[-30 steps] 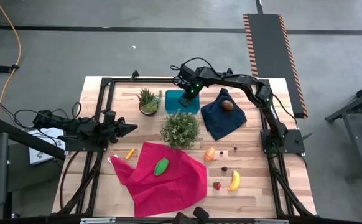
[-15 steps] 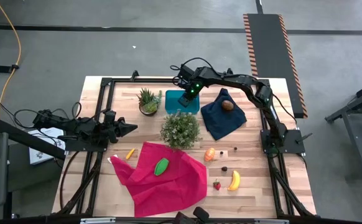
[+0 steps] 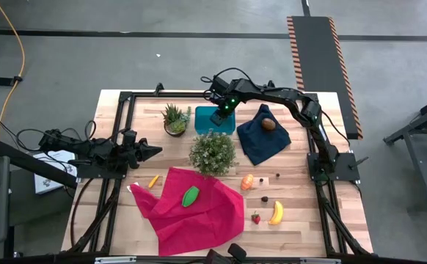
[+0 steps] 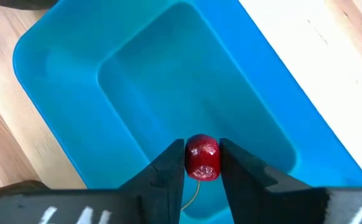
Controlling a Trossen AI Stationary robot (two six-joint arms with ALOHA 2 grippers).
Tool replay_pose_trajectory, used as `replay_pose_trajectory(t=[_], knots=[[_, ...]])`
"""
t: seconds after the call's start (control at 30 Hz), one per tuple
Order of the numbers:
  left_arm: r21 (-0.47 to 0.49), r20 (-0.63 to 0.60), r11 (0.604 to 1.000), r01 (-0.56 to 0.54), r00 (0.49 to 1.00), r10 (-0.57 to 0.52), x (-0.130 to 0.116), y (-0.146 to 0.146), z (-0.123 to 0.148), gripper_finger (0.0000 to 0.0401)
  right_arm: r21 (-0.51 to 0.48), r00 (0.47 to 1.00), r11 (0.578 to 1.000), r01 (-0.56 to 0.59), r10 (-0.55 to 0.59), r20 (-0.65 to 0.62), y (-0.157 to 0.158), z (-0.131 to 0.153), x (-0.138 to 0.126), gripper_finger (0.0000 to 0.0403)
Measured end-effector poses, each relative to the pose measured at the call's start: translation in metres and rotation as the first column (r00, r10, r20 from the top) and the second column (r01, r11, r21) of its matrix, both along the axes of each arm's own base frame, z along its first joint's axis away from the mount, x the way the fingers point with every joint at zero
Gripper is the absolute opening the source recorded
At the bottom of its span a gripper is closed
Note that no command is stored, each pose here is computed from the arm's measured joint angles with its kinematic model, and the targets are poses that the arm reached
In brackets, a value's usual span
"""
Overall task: Pick and placing Produce into tupperware
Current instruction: Put the red cherry into the blue bin, then put the brown kiwi into the blue bin
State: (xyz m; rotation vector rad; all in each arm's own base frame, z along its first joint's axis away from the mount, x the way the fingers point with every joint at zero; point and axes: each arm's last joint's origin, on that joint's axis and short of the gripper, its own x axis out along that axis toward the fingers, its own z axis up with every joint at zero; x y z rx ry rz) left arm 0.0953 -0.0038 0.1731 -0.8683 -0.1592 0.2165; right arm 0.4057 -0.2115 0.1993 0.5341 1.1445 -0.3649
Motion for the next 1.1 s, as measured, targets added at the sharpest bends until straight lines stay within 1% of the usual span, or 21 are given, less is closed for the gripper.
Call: replay_pose_trajectory(t=[0.23, 0.5, 0.57, 0.77, 0.87, 0.93, 1.1], knots=[[0.000, 0.000, 1.000, 0.000, 1.000, 0.000, 0.0000, 0.0000, -0.0001, 0.0001, 0.000, 1.000, 1.000, 0.006, -0.006, 0.010, -0.0004, 0.0003, 0.0008, 0.0092], [0.000, 0.000, 1.000, 0.000, 1.000, 0.000, 0.0000, 0.0000, -0.0001, 0.0001, 0.031, 1.000, 0.999, -0.009, 0.008, 0.027, 0.0007, 0.0005, 0.0013, 0.0094], [0.000, 0.000, 1.000, 0.000, 1.000, 0.000, 0.0000, 0.0000, -0.0001, 0.0001, 0.032, 1.000, 0.999, -0.009, 0.009, 0.028, 0.0008, 0.0006, 0.0014, 0.0101], [0.000, 0.000, 1.000, 0.000, 1.000, 0.000, 0.0000, 0.0000, -0.0001, 0.0001, 0.030, 1.000, 1.000, -0.008, 0.007, 0.026, 0.0006, 0.0005, 0.0013, 0.0142], [0.000, 0.000, 1.000, 0.006, 1.000, -0.006, 0.0001, -0.0002, -0.0001, 0.0001, 0.029, 1.000, 1.000, -0.008, 0.007, 0.026, 0.0005, 0.0005, 0.0013, 0.0155], [0.000, 0.000, 1.000, 0.007, 1.000, -0.007, 0.0000, -0.0002, 0.0000, 0.0001, 0.025, 1.000, 1.000, -0.007, 0.006, 0.026, 0.0004, 0.0006, 0.0013, 0.0158], [0.000, 0.000, 1.000, 0.007, 1.000, -0.007, 0.0001, -0.0002, -0.0001, 0.0001, -0.023, 1.000, 1.000, -0.013, 0.013, 0.013, -0.0012, 0.0017, 0.0015, 0.0150]])
